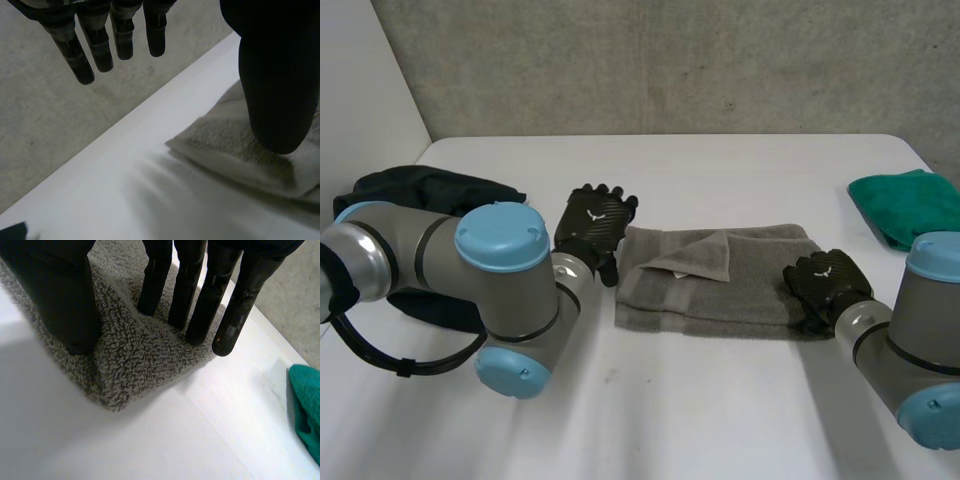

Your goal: Fold the laundry.

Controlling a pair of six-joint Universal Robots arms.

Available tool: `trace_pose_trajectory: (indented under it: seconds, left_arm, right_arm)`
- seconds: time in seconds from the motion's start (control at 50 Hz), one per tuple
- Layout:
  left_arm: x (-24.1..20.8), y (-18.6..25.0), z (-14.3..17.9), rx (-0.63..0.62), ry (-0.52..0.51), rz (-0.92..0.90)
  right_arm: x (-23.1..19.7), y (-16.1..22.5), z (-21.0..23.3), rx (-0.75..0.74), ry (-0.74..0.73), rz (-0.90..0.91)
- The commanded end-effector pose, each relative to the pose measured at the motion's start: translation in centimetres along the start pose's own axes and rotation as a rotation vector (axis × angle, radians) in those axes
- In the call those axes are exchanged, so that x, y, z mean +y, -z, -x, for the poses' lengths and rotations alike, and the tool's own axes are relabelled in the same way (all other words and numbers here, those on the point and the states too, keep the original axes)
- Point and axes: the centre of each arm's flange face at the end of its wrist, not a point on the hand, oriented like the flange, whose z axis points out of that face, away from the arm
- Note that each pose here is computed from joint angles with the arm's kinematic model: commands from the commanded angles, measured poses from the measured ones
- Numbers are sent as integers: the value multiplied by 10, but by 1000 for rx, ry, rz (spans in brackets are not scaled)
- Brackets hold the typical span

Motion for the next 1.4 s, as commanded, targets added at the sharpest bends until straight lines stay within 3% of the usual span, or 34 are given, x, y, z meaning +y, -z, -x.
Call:
trace_pose_trajectory:
  seconds: [0.02, 0.18, 0.4, 0.44, 0.58, 0.94, 1.08, 1.24, 1.4]
  left_arm:
    - [-18, -7, -15, 120, 69, -95]
    - [-4, -33, -36, 199, 82, -115]
    - [16, -61, -39, 175, 83, -118]
    - [17, -68, -34, 149, 85, -126]
    - [30, -105, 26, -169, 94, -107]
    - [11, -36, 10, -20, 89, -10]
    - [11, -12, 12, -10, 92, 39]
    - [-1, 14, 26, -27, 95, 46]
    - [-11, 27, 43, -65, 102, 39]
  right_arm:
    - [4, 7, 0, 0, -7, 16]
    - [6, 11, 3, -10, -19, 25]
    - [6, 11, 3, -11, -21, 21]
    - [4, 11, 2, -8, -21, 16]
    - [3, 9, 0, -2, -16, 13]
    - [7, 10, 2, -4, 1, 30]
    - [9, 13, -13, 41, 125, 50]
    - [-2, 10, -41, 129, 432, 48]
    - [-74, 15, 17, 63, 569, -234]
